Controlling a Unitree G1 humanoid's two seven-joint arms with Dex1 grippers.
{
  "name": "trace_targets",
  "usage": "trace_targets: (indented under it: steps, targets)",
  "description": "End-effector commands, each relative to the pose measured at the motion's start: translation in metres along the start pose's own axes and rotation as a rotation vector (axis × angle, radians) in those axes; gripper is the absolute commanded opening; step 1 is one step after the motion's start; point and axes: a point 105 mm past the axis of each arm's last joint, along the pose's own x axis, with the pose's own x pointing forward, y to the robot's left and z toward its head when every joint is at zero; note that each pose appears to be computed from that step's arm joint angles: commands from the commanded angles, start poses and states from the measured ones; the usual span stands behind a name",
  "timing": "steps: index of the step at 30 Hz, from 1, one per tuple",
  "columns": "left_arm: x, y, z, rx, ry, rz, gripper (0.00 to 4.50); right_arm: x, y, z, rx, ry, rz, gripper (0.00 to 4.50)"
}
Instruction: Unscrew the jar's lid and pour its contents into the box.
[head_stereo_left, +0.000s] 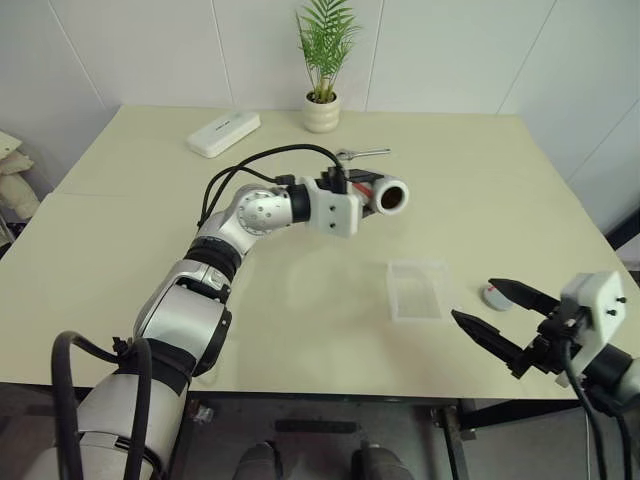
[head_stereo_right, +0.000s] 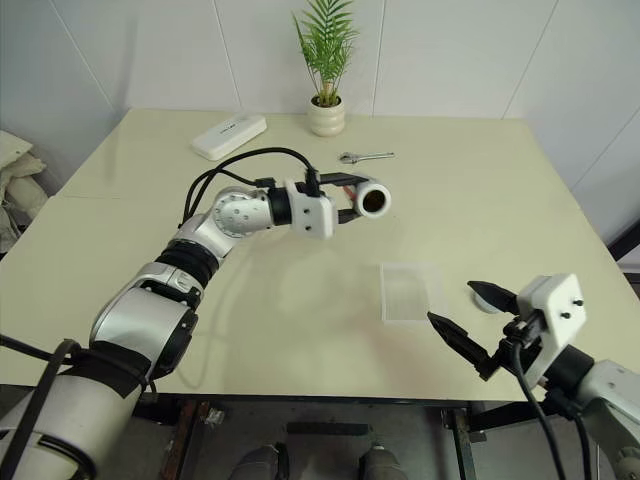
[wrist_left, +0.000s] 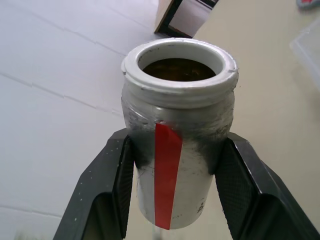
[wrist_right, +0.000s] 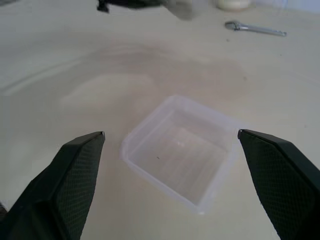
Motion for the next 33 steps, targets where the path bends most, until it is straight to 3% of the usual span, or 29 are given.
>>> trace_targets:
  steps: [1,10,21,26,33]
  targets:
    - [0.014,0.007,0.020,0.249,-0.076,0.016,1.96,-0.010,0.008,0.017,-0.034,-0.049,0.036,4.49]
    - [0.039,-0.021,0.047,0.716,-0.283,-0.011,1.96,-0.032,0.016,0.018,-0.024,-0.026,0.047,4.49]
    - [0.066,-0.003,0.066,1.184,-0.387,0.186,1.96,-0.021,0.016,0.015,-0.030,-0.037,0.020,4.49]
    - [0.066,-0.008,0.052,1.310,-0.334,0.167,1.96,-0.017,0.015,0.018,-0.040,-0.047,0.017,4.49]
    - [0.070,-0.006,0.056,1.364,-0.345,0.206,1.96,-0.011,0.015,0.019,-0.042,-0.053,0.019,4.49]
